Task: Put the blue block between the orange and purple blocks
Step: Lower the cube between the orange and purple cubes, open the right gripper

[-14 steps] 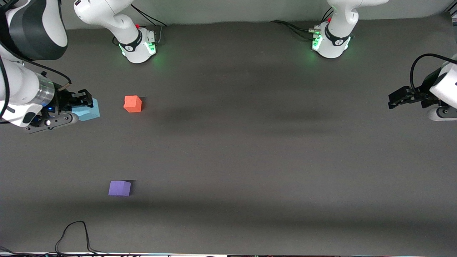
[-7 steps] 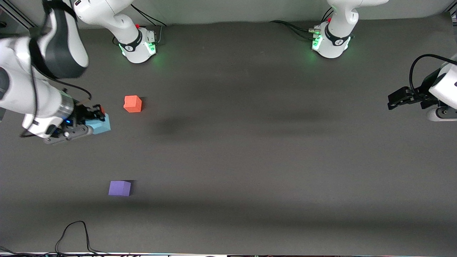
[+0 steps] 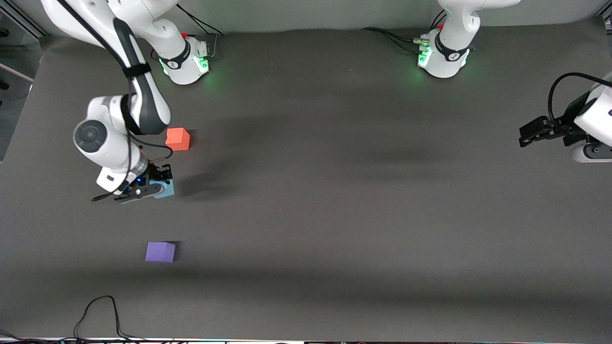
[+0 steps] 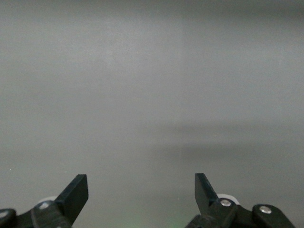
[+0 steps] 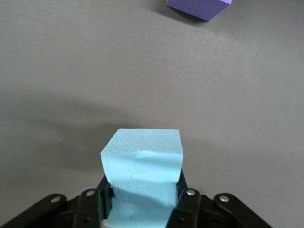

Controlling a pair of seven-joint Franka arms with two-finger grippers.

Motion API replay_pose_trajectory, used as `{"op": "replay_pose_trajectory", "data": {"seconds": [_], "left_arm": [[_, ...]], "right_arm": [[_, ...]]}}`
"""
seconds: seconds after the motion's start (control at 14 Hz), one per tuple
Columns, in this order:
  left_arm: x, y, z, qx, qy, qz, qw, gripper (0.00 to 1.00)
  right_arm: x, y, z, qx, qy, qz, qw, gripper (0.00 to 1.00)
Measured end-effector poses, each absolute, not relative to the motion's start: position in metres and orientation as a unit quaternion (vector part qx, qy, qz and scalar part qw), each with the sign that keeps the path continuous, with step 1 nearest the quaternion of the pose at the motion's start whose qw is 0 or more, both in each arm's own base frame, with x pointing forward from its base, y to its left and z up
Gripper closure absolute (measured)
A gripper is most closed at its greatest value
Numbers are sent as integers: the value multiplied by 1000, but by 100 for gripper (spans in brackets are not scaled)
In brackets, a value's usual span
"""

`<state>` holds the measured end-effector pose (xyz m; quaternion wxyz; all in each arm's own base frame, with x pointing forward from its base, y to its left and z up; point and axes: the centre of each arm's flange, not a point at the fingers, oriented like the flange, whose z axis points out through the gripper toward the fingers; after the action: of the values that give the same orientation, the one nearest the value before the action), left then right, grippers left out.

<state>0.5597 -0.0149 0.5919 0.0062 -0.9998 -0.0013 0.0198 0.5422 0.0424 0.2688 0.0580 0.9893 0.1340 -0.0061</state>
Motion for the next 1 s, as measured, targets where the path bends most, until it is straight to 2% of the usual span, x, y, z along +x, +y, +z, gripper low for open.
{"op": "replay_pose_trajectory", "data": {"seconds": [0.21,0.64,0.71,1.0], "left_arm": [[560,-15,592,-1000,-1,17,6,0],[561,-15,593,-1000,-1,13,6,0],[561,-15,593,-1000,-1,12,6,0],[561,-15,593,-1000,-1,12,6,0]], "right_arm": [[547,41,240,988,134,7,76,48],[550,47,211,992,100,31,63,48],[550,48,207,992,101,31,63,44],[551,51,210,993,103,22,58,4]]}}
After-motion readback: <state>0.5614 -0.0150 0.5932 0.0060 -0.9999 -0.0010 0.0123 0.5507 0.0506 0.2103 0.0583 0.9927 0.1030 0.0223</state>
